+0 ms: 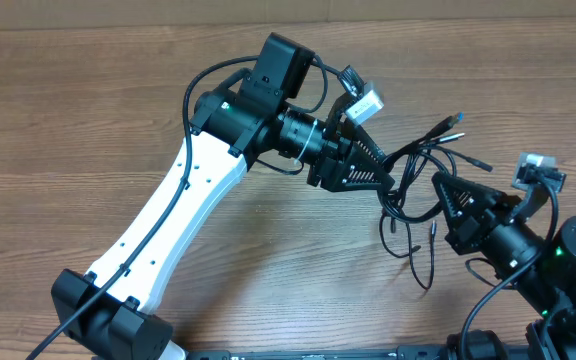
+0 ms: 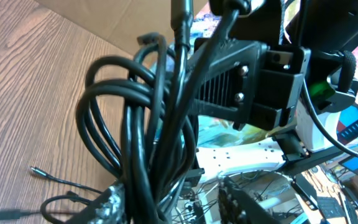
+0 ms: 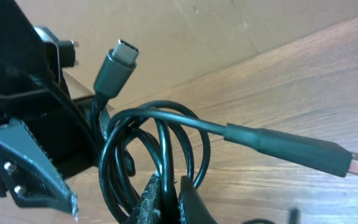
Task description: Untangle cables
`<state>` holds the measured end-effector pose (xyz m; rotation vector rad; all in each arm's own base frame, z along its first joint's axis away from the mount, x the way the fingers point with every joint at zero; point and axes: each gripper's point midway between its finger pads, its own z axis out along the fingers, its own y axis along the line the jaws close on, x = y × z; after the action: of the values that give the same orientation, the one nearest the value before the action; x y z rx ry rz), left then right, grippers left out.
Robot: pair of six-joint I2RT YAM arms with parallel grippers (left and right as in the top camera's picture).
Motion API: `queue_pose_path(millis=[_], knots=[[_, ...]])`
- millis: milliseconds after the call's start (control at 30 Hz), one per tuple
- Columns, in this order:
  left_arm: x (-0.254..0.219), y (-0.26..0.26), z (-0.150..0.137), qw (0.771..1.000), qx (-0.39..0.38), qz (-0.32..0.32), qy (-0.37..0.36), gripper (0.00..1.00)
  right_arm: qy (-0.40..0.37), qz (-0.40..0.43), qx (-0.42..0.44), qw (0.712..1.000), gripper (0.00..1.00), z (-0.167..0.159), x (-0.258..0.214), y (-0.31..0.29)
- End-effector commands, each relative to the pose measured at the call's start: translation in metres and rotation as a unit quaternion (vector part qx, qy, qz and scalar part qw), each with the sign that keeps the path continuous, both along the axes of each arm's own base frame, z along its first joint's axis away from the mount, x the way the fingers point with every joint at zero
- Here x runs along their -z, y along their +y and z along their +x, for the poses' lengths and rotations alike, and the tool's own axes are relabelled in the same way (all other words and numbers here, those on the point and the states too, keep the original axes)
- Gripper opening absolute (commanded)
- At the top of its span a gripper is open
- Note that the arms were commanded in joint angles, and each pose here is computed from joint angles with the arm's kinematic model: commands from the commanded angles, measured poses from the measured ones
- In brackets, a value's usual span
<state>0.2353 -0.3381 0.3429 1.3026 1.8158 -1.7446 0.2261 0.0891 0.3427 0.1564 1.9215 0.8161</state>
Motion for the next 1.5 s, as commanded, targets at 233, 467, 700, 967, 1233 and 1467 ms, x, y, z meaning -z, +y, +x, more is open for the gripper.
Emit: queue_pose_path(millis=[233,467,700,967,1233,1467], knots=[[-0.021,0.004,-0.008,1.0,0.01,-0.024,-0.017,0.47,-0.062,0.01,0.015,0.998,0.04,0.003,-0.035,-0.004],[-0.021,0.003,-0.007,0.999,0.009,-0.025,-0.021,0.04,-0.061,0.01,0.015,0.998,0.04,0.003,-0.034,-0.004],[-0.017,0.003,-0.004,1.0,-0.002,-0.013,-0.027,0.08,-0.058,0.007,0.026,0.998,0.04,0.004,-0.033,-0.008],[-0.014,0.002,-0.001,0.999,-0.007,-0.008,-0.03,0.04,-0.059,0.003,0.045,0.997,0.04,0.007,-0.032,-0.014],[-0.015,0.002,-0.001,0.999,-0.007,-0.011,-0.035,0.04,-0.038,-0.01,0.08,0.996,0.39,0.009,-0.021,-0.026],[-0.022,-0.001,0.004,0.998,-0.007,-0.029,-0.061,0.04,0.014,-0.015,0.067,0.998,0.98,0.001,0.003,-0.022]])
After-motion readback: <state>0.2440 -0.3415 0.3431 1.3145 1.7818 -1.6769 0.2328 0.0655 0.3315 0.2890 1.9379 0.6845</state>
